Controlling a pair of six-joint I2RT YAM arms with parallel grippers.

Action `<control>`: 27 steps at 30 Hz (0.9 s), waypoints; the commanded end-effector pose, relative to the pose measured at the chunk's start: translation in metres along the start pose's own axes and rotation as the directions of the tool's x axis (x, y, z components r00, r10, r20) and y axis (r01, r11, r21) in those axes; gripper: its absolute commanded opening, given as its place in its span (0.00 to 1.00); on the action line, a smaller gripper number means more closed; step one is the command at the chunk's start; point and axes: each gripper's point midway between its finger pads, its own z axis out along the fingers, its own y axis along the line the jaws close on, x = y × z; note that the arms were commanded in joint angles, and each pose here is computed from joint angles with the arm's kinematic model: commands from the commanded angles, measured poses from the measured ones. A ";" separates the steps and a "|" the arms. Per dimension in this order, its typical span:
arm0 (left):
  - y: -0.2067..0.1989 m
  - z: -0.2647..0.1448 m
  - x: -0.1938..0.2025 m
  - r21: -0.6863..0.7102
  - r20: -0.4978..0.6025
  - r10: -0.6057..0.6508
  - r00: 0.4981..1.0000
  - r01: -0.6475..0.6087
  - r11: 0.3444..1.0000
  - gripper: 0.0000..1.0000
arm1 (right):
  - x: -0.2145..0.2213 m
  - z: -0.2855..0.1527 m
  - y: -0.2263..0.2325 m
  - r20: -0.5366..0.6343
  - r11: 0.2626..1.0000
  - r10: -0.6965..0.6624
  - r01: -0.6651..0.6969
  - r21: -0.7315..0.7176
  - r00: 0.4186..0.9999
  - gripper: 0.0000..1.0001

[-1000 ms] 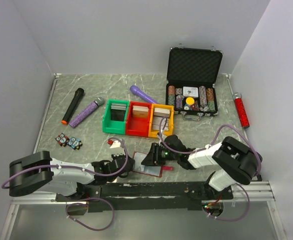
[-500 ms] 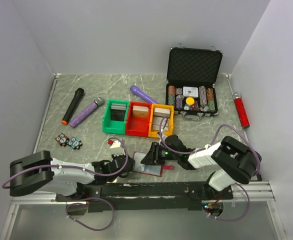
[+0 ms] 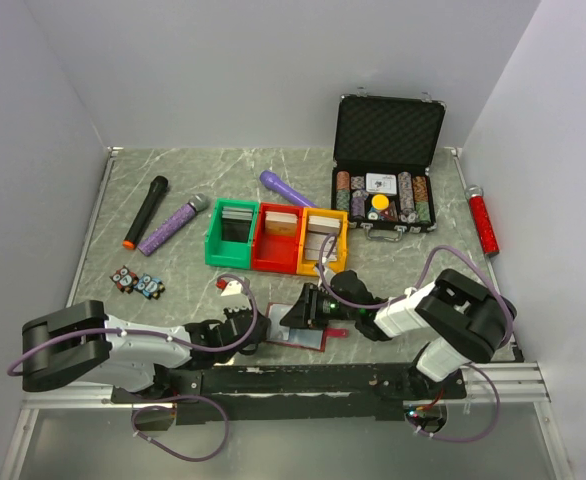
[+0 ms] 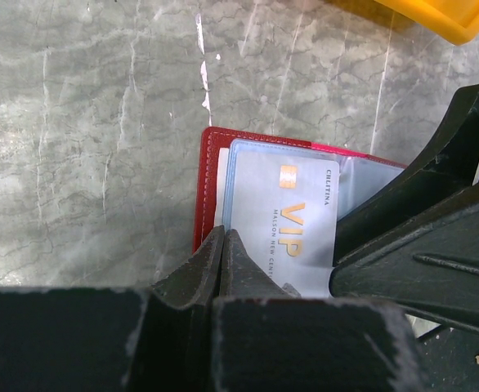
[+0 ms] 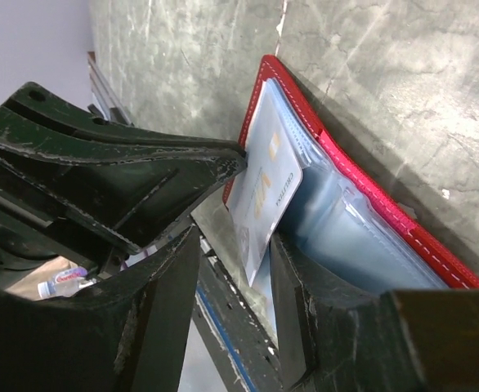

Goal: Take the credit cards out of the card holder
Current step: Remove the credit card from the card holder.

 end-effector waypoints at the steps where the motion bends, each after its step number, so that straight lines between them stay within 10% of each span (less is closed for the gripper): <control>1: 0.019 -0.003 0.026 -0.037 -0.113 0.063 0.992 -0.068 0.997 0.01 | -0.012 0.002 0.026 0.041 0.994 -0.033 0.037 -0.103 0.999 0.47; 27: 0.030 -0.006 0.023 -0.073 -0.093 0.030 0.995 -0.037 0.997 0.01 | -0.011 -0.010 0.023 0.066 0.993 -0.012 0.020 -0.113 0.998 0.34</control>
